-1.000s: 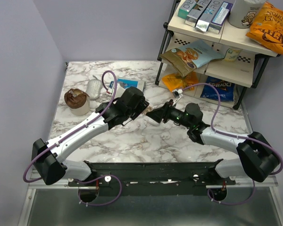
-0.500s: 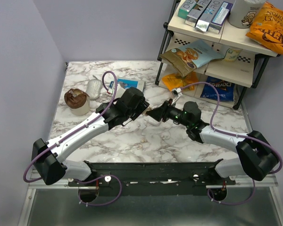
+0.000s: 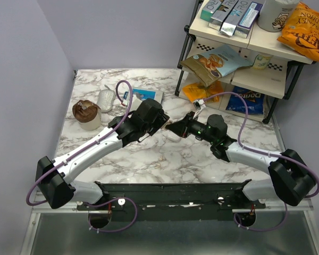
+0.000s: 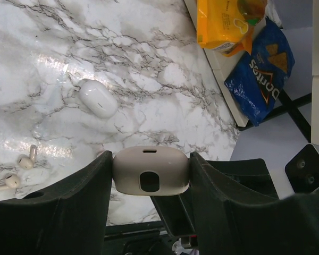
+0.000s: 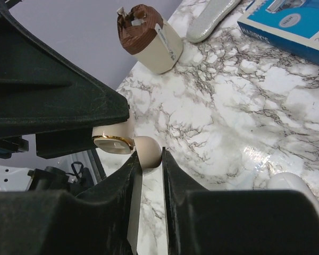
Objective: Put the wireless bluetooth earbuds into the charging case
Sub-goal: Adjust the charging case.
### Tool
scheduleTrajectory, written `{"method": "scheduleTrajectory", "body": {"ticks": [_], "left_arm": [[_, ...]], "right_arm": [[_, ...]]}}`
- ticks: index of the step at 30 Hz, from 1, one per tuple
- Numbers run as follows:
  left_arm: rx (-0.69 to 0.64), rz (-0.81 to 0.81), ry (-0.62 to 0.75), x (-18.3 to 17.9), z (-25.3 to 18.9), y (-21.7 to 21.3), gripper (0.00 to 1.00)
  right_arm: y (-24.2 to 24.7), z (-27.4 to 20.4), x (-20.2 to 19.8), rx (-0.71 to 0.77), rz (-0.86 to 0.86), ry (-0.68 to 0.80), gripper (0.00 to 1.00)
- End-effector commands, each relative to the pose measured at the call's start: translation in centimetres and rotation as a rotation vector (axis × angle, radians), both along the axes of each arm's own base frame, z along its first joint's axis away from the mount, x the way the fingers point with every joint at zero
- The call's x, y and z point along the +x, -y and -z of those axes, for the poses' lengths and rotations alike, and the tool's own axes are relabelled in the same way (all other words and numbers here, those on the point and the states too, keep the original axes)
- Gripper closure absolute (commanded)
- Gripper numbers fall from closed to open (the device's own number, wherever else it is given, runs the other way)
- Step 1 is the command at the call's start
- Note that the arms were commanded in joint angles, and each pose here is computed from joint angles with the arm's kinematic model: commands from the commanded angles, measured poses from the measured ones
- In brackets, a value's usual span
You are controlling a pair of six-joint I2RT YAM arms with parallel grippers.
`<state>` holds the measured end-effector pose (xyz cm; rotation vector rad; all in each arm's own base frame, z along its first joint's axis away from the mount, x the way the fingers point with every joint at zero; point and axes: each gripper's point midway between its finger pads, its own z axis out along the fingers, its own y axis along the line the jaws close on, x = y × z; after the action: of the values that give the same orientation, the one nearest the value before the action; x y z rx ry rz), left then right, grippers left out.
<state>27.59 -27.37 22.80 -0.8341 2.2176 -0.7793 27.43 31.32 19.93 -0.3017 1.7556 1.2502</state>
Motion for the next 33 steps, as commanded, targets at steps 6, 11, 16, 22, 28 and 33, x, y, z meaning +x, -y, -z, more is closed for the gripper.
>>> {"method": "scheduleTrajectory", "body": {"ticks": [6,11,16,22,28,33], "left_arm": [[-0.031,0.055,0.038,-0.1,-1.0,0.9,0.67],[-0.049,0.074,0.061,-0.1,-1.2,1.3,0.42],[-0.048,0.084,0.065,-0.1,-1.2,1.4,0.19],[-0.029,0.077,0.082,0.1,-1.9,1.0,0.05],[0.104,0.15,0.165,0.8,-2.6,-0.7,0.07],[0.291,0.364,0.29,0.3,-0.5,-3.1,0.07]], "right_arm": [[1.3,-0.2,-0.7,-0.062,0.019,0.05,0.93],[1.7,-0.8,-1.1,-0.071,0.019,0.075,0.99],[1.7,-1.0,-1.8,-0.081,-0.015,0.087,0.99],[1.9,-1.3,-2.3,-0.099,-0.031,0.099,0.99],[3.1,-2.0,-1.9,-0.288,-0.021,0.087,0.99],[6.8,-2.0,-2.6,-0.593,-0.025,0.087,0.99]]}}
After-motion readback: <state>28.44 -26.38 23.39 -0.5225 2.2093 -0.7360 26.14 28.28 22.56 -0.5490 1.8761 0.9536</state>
